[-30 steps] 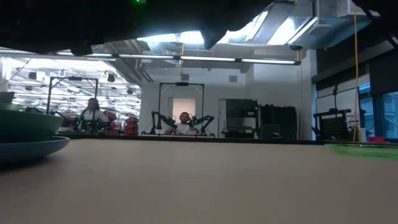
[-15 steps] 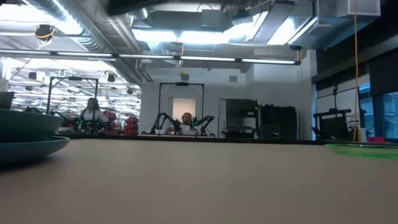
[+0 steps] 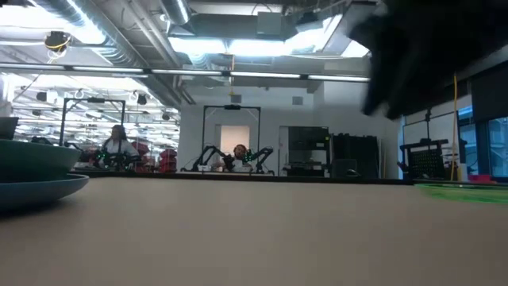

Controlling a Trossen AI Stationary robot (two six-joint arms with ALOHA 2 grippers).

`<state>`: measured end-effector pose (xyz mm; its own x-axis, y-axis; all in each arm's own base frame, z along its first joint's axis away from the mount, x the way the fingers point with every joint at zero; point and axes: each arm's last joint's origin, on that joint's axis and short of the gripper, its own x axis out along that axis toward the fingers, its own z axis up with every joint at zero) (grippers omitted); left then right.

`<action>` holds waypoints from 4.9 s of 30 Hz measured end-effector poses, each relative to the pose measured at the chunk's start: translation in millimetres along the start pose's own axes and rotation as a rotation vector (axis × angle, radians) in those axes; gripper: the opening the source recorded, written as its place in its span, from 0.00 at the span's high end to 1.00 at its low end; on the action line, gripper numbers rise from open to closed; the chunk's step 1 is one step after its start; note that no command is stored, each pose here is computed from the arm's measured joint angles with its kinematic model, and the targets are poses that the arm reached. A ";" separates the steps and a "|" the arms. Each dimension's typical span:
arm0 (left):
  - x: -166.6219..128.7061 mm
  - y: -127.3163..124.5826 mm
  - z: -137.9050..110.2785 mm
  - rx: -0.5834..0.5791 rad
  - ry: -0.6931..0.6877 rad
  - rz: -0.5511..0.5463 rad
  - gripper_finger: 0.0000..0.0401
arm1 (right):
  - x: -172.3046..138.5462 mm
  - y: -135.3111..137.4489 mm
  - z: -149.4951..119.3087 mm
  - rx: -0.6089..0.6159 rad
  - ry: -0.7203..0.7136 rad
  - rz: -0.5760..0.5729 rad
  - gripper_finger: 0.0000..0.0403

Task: Stack plastic plates
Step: Stack the green plate on top of the green plate, then stack the pink plate on top of the green plate

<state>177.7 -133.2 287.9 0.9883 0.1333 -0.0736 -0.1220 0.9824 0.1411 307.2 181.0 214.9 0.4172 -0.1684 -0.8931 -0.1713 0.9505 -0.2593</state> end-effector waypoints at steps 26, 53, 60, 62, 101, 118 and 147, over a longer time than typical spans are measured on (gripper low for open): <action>0.6 -2.0 -2.0 0.005 0.012 -0.090 0.85 | 24.4 -23.0 -172.2 0.440 0.263 -0.066 0.72; 48.2 -11.3 -43.5 0.252 0.170 -0.026 0.61 | -3.3 -7.7 -75.0 0.004 -0.564 0.024 1.00; 69.2 -19.5 -63.9 0.361 0.201 -0.094 0.61 | -8.8 -10.1 -62.4 0.007 -0.685 0.112 1.00; 75.6 -20.2 -68.5 0.378 0.199 -0.107 0.61 | -6.6 -11.5 -59.6 0.006 -0.698 0.139 1.00; 97.1 -24.8 -88.0 0.331 0.223 -0.338 0.98 | 0.5 -15.5 -41.1 -0.031 -0.735 0.148 0.72; 6.1 -72.4 3.8 0.031 0.759 -0.246 0.99 | -22.1 -28.9 -55.7 0.064 -0.651 0.170 0.62; -41.0 -88.7 -42.7 -0.381 1.184 -0.201 0.70 | -13.4 -29.6 -69.0 0.322 -0.472 0.202 0.62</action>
<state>144.1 -220.2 236.3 0.3291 -0.1817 -0.9267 -0.1926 0.9478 -0.2542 245.1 137.1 209.2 0.7680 0.0876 -0.6345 -0.0405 0.9953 0.0883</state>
